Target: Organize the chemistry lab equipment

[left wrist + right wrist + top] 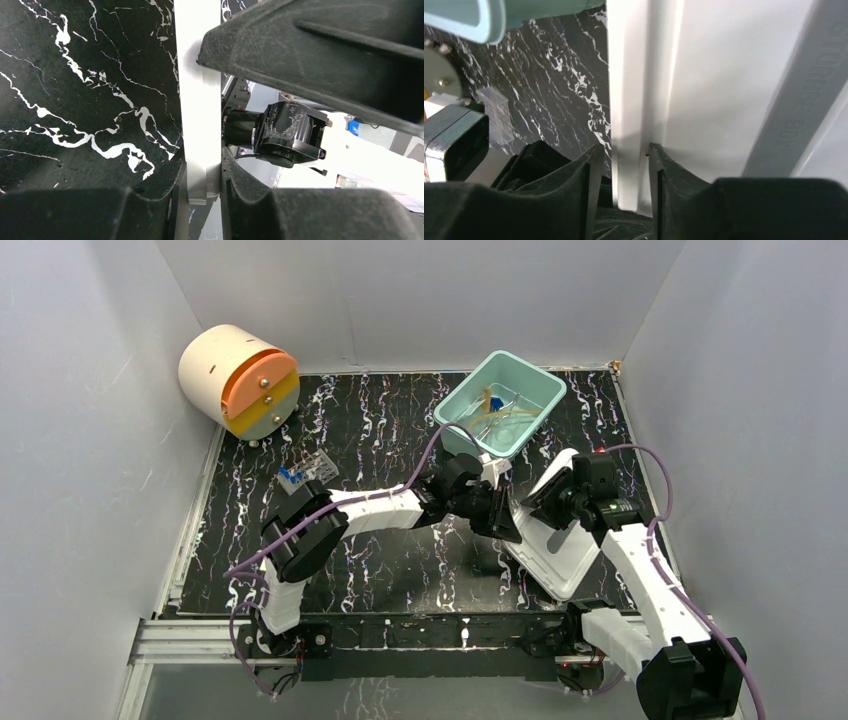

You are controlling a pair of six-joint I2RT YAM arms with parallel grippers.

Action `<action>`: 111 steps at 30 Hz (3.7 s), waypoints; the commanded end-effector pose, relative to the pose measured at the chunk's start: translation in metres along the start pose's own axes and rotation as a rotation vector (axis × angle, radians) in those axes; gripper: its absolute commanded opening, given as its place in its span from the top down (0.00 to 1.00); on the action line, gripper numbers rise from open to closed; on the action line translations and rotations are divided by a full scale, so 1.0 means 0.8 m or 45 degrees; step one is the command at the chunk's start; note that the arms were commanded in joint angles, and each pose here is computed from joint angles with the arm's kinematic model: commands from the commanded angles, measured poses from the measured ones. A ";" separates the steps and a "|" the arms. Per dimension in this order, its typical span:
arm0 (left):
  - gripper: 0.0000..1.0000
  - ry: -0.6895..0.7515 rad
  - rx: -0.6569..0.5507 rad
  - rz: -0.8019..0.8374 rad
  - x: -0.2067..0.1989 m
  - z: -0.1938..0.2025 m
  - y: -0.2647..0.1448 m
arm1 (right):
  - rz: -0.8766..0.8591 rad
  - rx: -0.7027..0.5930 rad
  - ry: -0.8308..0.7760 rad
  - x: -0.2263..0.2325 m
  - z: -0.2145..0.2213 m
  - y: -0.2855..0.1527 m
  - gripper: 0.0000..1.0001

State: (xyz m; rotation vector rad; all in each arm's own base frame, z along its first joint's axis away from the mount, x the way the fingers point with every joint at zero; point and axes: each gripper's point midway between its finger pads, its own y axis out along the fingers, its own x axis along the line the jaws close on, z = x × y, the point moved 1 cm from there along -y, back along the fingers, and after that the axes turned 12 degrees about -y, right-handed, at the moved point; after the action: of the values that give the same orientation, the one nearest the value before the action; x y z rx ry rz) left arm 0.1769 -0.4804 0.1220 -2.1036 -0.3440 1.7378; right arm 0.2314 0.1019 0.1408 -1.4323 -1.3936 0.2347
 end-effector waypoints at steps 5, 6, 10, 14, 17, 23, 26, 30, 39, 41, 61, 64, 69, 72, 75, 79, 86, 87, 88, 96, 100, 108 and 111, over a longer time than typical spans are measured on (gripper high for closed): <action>1.00 0.177 -0.138 0.033 -0.059 -0.044 -0.056 | -0.006 -0.105 -0.207 0.037 -0.054 -0.042 0.38; 1.00 0.187 -0.152 0.047 -0.067 -0.049 -0.065 | 0.001 -0.130 -0.228 0.041 -0.062 -0.048 0.37; 1.00 0.274 -0.253 0.148 -0.113 -0.061 -0.109 | -0.013 -0.227 -0.276 0.064 -0.094 -0.079 0.34; 1.00 0.289 -0.319 0.192 -0.142 -0.072 -0.149 | -0.120 -0.347 -0.314 0.102 -0.126 -0.118 0.32; 1.00 0.266 -0.339 0.297 -0.166 -0.088 -0.182 | -0.201 -0.386 -0.347 0.126 -0.138 -0.139 0.32; 1.00 0.255 -0.404 0.390 -0.198 -0.120 -0.247 | -0.327 -0.475 -0.379 0.162 -0.158 -0.174 0.32; 1.00 0.205 -0.454 0.403 -0.187 -0.141 -0.276 | -0.485 -0.481 -0.416 0.196 -0.162 -0.196 0.32; 1.00 0.143 -0.509 0.393 -0.171 -0.158 -0.298 | -0.603 -0.415 -0.464 0.224 -0.161 -0.197 0.32; 1.00 0.066 -0.723 0.480 -0.176 -0.207 -0.394 | -0.570 -0.332 -0.463 0.230 -0.173 -0.153 0.18; 1.00 0.086 -0.718 0.521 -0.185 -0.208 -0.406 | -0.624 -0.338 -0.464 0.248 -0.185 -0.149 0.16; 1.00 0.012 -0.712 0.786 -0.199 -0.206 -0.464 | -1.299 -0.304 -0.460 0.375 -0.273 -0.149 0.31; 1.00 -0.005 -0.708 0.799 -0.198 -0.207 -0.463 | -1.343 -0.277 -0.450 0.372 -0.265 -0.147 0.41; 1.00 -0.032 -0.704 0.797 -0.192 -0.211 -0.460 | -1.368 -0.248 -0.434 0.366 -0.254 -0.144 0.53; 1.00 -0.051 -0.706 0.790 -0.187 -0.213 -0.458 | -1.356 -0.245 -0.434 0.362 -0.250 -0.142 0.65; 0.95 -0.078 -0.707 0.771 -0.180 -0.218 -0.454 | -1.316 -0.268 -0.401 0.354 -0.250 -0.138 0.83; 0.52 -0.111 -0.723 0.710 -0.163 -0.223 -0.446 | -1.257 -0.342 -0.336 0.347 -0.260 -0.133 0.95; 0.17 -0.261 -0.844 0.346 -0.085 -0.229 -0.428 | -1.044 -0.452 -0.157 0.313 -0.290 -0.103 0.94; 0.15 -0.266 -0.861 0.307 -0.075 -0.228 -0.428 | -0.998 -0.453 -0.120 0.303 -0.293 -0.092 0.94; 0.13 -0.266 -0.876 0.279 -0.067 -0.226 -0.428 | -0.965 -0.453 -0.086 0.295 -0.296 -0.082 0.95; 0.04 -0.305 -0.903 0.075 -0.017 -0.210 -0.424 | -0.731 -0.451 0.112 0.246 -0.325 -0.010 0.95; 0.04 -0.326 -0.886 0.041 -0.004 -0.202 -0.419 | -0.629 -0.441 0.170 0.221 -0.336 0.029 0.94; 0.04 -0.375 -0.842 0.024 0.014 -0.191 -0.407 | -0.568 -0.393 0.174 0.185 -0.316 0.060 0.94; 0.04 -0.383 -0.831 0.030 0.016 -0.191 -0.406 | -0.549 -0.407 0.191 0.163 -0.321 0.066 0.94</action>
State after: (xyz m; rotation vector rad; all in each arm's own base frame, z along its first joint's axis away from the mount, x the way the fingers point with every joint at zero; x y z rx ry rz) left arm 0.3567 -0.2076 0.2669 -2.1944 -1.1446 2.1882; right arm 0.4909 0.0994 0.2378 -1.3040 -1.5153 -0.2775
